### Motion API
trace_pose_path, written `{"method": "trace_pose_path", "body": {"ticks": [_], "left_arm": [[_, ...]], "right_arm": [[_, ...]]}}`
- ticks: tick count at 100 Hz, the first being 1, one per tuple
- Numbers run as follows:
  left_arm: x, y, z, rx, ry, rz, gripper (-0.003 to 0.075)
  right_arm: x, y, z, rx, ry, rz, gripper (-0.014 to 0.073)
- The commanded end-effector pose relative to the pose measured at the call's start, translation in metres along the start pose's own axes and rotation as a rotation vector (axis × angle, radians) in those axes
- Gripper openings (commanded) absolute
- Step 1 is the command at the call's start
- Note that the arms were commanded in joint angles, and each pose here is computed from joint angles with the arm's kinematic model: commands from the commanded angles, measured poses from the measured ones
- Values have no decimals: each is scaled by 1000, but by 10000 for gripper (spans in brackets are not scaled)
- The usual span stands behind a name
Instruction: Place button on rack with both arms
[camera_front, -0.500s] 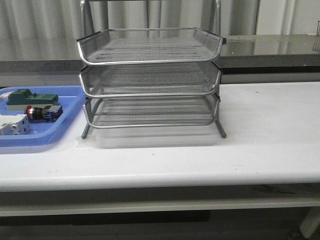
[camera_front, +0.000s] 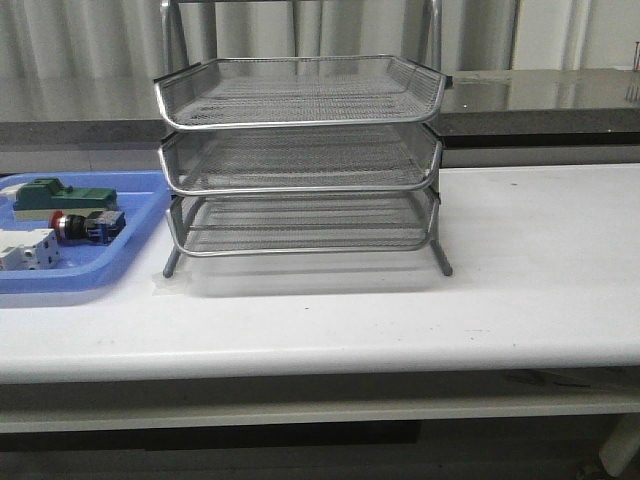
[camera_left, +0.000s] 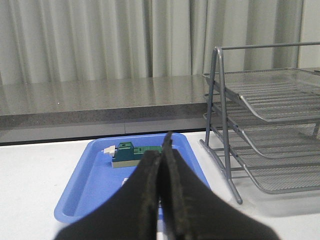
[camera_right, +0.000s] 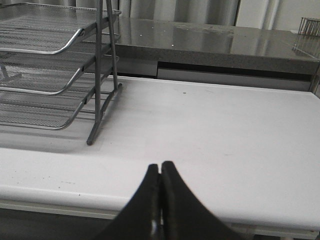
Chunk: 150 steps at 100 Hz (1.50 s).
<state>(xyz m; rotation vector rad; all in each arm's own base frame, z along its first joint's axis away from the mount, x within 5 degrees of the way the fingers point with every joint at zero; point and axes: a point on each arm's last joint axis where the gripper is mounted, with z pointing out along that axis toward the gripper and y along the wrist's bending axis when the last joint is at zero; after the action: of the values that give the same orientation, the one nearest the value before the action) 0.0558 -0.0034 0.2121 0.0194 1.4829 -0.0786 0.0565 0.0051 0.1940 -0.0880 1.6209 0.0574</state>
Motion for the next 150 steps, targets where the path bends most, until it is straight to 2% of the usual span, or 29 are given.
{"method": "trace_pose_path", "body": {"ticks": [1, 23, 48, 77, 91, 120, 134, 150], "left_arm": [[3, 0, -2, 6, -74, -12, -20], [3, 0, -2, 6, -74, -12, -20], [3, 0, -2, 6, -74, -12, -20], [3, 0, -2, 6, -74, -12, -20], [3, 0, -2, 6, -74, -12, -20], [3, 0, -2, 6, -74, -12, -20], [3, 0, -2, 6, -74, -12, -20], [3, 0, -2, 6, -74, -12, -20]], "right_arm": [[-7, 0, -2, 9, -94, -20, -65], [-8, 0, -2, 9, -100, -20, -65], [-15, 0, -3, 9, -186, -20, -65], [-43, -1, -8, 5, -180, 26, -65], [-68, -1, -6, 2, -108, 31, -65], [-116, 3, 16, -39, 260, 109, -65], [-130, 4, 35, -54, 309, 151, -65], [-129, 7, 54, -71, 330, 242, -65]]}}
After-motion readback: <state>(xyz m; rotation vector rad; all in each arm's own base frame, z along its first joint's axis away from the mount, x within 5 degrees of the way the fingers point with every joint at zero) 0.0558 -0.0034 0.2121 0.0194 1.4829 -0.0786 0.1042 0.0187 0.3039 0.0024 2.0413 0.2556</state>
